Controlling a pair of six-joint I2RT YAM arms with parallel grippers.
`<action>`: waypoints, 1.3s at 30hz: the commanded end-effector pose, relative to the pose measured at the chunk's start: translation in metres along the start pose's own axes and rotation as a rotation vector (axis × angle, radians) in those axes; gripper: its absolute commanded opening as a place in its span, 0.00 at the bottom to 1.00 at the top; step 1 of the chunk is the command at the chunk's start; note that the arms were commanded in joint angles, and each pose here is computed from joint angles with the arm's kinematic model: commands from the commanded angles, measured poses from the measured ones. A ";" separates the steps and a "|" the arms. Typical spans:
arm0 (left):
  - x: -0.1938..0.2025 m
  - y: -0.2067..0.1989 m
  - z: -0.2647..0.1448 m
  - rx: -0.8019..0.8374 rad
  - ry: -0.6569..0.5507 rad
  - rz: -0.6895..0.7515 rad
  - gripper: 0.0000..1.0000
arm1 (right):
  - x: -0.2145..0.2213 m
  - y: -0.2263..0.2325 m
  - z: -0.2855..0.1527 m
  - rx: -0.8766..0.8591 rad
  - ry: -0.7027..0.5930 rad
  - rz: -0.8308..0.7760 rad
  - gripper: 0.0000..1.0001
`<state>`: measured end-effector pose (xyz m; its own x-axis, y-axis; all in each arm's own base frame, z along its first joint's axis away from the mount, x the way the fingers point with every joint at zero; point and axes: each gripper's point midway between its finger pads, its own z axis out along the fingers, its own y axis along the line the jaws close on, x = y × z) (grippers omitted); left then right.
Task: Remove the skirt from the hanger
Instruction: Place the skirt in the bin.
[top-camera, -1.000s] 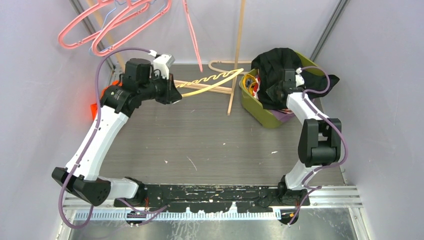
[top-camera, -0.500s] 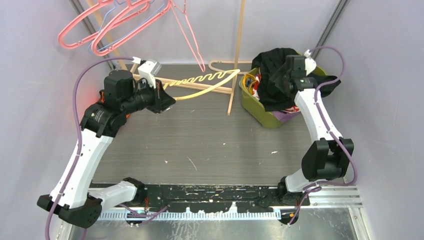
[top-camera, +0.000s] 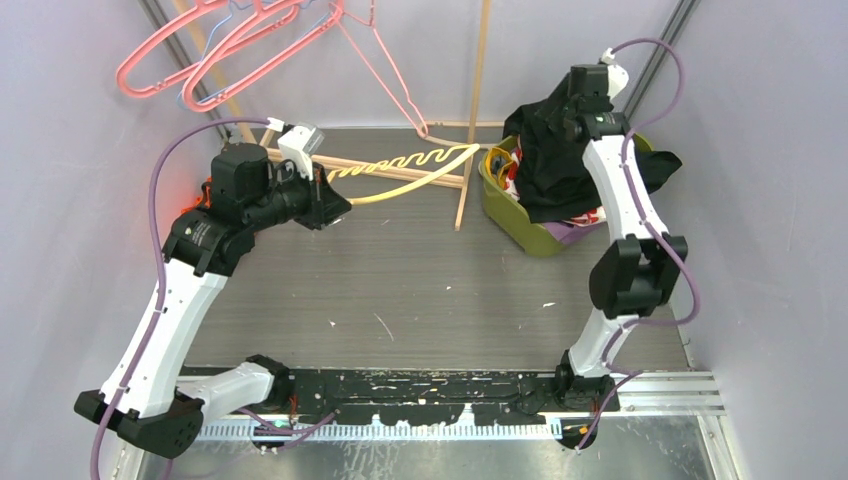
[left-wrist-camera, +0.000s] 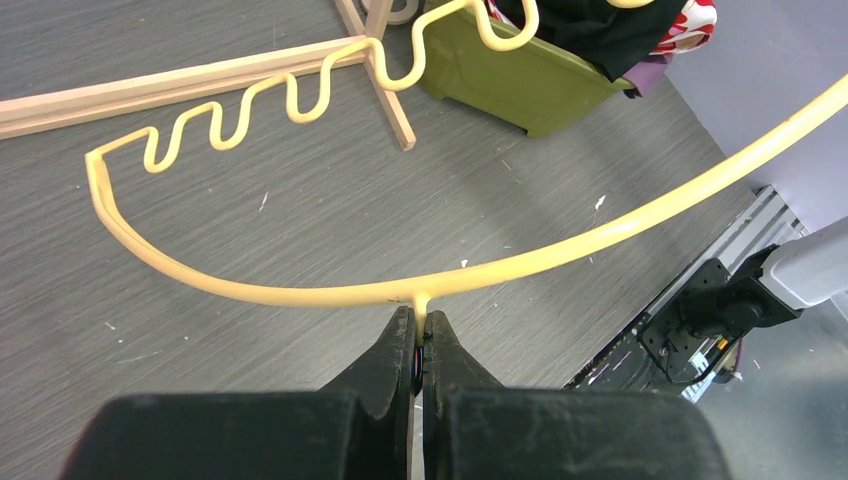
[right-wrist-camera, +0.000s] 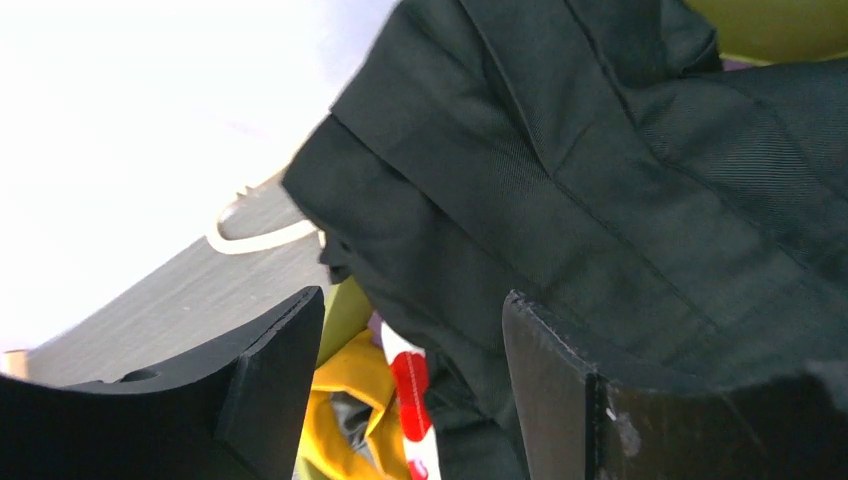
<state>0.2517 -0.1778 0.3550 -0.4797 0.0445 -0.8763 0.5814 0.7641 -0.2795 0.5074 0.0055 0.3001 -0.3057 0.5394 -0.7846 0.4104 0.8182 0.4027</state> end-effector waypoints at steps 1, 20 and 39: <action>-0.031 -0.006 -0.006 0.017 -0.122 0.045 0.00 | 0.010 0.003 0.029 0.017 0.024 -0.040 0.71; -0.023 0.002 -0.003 -0.018 -0.107 0.038 0.00 | 0.068 -0.061 0.083 0.169 0.158 -0.129 0.01; -0.027 -0.016 -0.009 0.075 -0.160 0.030 0.00 | -0.070 -0.110 -0.100 0.286 -0.332 0.022 0.01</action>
<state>0.2505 -0.1800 0.3523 -0.4619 0.0242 -0.8866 0.5917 0.7530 -0.2877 0.4139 -0.0997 0.3573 -0.0732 0.4157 -0.9066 0.6280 0.7254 0.2819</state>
